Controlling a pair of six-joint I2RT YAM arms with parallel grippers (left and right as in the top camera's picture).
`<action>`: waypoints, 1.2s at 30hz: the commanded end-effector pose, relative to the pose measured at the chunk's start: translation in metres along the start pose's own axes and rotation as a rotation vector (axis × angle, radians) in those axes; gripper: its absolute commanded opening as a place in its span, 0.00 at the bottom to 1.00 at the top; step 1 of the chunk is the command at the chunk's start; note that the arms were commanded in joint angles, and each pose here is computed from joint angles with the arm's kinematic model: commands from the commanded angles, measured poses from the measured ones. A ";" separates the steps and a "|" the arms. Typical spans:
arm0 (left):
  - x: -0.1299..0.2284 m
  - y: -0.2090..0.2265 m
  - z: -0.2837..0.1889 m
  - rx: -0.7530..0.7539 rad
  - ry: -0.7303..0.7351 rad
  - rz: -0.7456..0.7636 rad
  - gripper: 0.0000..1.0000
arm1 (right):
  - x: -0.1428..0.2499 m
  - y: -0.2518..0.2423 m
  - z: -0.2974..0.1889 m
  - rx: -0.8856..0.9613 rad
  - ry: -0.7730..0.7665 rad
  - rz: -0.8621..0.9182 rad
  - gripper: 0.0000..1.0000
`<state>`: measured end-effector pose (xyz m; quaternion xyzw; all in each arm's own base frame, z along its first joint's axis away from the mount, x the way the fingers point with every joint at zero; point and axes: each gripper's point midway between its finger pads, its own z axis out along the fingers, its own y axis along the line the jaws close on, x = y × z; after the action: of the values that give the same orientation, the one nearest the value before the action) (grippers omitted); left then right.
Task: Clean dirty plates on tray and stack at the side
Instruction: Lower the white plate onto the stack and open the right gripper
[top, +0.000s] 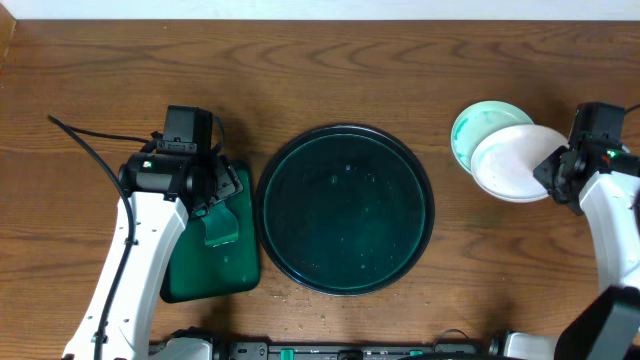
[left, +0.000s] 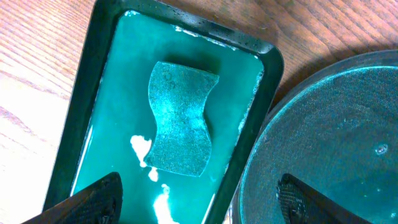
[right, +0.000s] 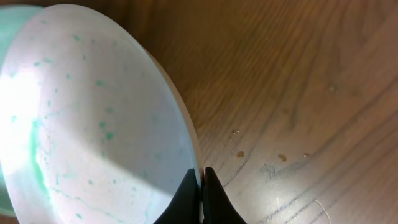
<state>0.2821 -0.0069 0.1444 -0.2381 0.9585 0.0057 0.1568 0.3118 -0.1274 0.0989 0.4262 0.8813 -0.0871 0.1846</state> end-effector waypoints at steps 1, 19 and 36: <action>-0.006 -0.001 -0.004 0.003 -0.015 0.003 0.80 | 0.003 0.002 0.013 -0.007 0.027 0.020 0.01; -0.006 -0.001 -0.004 0.003 -0.015 0.003 0.80 | 0.004 0.046 0.075 -0.122 0.079 0.065 0.01; -0.006 -0.002 -0.004 0.004 -0.016 0.003 0.80 | -0.010 0.088 0.047 -0.269 0.037 -0.134 0.55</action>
<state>0.2820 -0.0069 0.1443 -0.2383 0.9585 0.0055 0.1565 0.3795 -0.1074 0.0405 0.3941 0.8983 0.0155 0.1937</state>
